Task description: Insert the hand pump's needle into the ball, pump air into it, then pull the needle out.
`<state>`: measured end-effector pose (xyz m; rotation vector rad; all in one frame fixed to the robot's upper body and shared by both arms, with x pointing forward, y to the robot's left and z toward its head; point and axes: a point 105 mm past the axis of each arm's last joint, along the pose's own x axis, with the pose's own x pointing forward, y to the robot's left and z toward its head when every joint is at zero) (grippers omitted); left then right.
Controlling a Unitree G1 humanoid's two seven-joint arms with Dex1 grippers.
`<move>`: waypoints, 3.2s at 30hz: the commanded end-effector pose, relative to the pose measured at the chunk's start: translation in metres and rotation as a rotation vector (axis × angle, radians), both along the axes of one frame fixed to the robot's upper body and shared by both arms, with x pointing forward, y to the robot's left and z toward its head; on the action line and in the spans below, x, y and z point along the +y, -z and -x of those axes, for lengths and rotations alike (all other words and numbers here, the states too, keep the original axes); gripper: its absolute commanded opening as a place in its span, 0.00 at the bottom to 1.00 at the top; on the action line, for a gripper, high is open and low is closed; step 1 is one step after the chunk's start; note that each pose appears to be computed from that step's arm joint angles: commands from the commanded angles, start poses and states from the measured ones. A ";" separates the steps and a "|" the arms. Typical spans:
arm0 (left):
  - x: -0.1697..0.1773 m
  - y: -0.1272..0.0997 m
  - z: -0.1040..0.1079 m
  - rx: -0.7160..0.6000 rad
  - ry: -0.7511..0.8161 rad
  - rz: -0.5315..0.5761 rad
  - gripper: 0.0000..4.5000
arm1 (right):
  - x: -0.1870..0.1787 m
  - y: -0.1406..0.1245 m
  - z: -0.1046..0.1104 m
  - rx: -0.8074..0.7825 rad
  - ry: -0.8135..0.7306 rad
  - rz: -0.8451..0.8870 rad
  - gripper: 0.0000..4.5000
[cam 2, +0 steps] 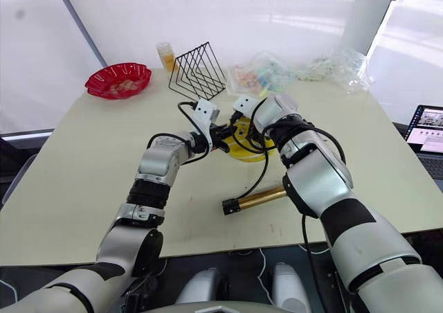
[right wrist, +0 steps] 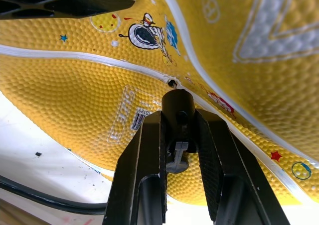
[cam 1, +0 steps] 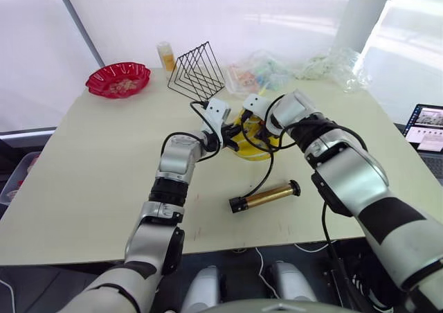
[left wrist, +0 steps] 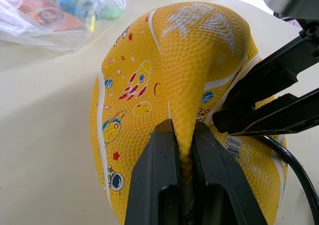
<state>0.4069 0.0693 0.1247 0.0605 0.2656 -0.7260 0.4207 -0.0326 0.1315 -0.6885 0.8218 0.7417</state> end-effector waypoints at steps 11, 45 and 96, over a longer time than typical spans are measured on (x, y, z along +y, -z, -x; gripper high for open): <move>-0.068 0.010 0.038 0.094 0.315 0.105 0.01 | 0.030 0.040 0.019 0.050 -0.140 0.027 0.08; -0.070 0.009 0.041 0.089 0.336 0.134 0.01 | 0.037 0.052 0.023 0.088 -0.089 -0.087 0.08; -0.051 0.010 0.024 0.056 0.268 0.124 0.00 | -0.023 -0.006 0.024 -0.098 -0.243 -0.025 0.75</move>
